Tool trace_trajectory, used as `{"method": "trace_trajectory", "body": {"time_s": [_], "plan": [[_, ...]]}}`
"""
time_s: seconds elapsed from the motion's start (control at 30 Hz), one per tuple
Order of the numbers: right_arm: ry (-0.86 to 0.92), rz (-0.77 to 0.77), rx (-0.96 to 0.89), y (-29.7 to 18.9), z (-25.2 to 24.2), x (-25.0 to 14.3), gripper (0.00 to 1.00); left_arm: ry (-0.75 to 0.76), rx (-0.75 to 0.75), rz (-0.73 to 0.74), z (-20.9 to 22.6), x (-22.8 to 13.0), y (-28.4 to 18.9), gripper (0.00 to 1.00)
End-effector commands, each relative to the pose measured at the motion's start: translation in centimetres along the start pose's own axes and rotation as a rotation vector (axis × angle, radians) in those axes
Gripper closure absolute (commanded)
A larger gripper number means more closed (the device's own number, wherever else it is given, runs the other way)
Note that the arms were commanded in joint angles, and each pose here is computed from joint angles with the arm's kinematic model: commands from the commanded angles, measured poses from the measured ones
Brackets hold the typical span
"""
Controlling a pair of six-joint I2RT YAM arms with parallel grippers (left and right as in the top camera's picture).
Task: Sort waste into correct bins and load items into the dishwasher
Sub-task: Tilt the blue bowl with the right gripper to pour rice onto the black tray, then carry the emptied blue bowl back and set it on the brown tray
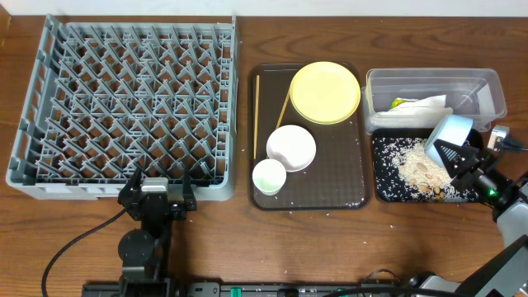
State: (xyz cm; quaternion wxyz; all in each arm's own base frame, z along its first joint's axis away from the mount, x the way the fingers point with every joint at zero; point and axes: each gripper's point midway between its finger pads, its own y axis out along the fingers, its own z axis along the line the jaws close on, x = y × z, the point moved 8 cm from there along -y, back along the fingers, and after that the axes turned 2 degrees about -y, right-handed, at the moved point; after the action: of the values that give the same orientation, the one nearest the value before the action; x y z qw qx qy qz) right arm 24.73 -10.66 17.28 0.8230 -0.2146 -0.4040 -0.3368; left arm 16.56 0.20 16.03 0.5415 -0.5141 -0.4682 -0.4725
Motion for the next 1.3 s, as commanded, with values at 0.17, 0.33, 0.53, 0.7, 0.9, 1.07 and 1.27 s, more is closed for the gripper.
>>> {"method": "trace_trajectory", "body": {"time_s": [0.17, 0.33, 0.53, 0.7, 0.9, 1.07, 1.27], "plan": [[0.21, 0.051, -0.256, -0.1, -2.3, -0.9, 0.99, 0.008, 0.02, 0.056, 0.2, -1.3, 0.1, 0.04], [0.046, 0.008, -0.008, 0.2, -0.2, -0.1, 0.99, 0.008, 0.02, 0.056, 0.2, -1.3, 0.1, 0.04], [0.179, 0.037, -0.179, 0.1, -1.7, -0.6, 0.99, 0.008, 0.02, 0.056, 0.2, -1.3, 0.1, 0.04], [0.017, 0.006, 0.017, 0.4, 0.1, -0.1, 0.99, 0.008, 0.02, 0.056, 0.2, -1.3, 0.1, 0.04], [0.011, -0.003, 0.101, 0.7, 0.9, 0.1, 0.99, 0.008, 0.02, 0.056, 0.2, -1.3, 0.1, 0.04], [0.306, 0.034, 0.01, 2.1, 0.1, 1.0, 0.99, 0.008, 0.02, 0.056, 0.2, -1.3, 0.1, 0.04], [0.337, 0.095, 0.062, 7.2, 2.5, 2.4, 0.99, 0.008, 0.02, 0.056, 0.2, -1.3, 0.1, 0.04]]}}
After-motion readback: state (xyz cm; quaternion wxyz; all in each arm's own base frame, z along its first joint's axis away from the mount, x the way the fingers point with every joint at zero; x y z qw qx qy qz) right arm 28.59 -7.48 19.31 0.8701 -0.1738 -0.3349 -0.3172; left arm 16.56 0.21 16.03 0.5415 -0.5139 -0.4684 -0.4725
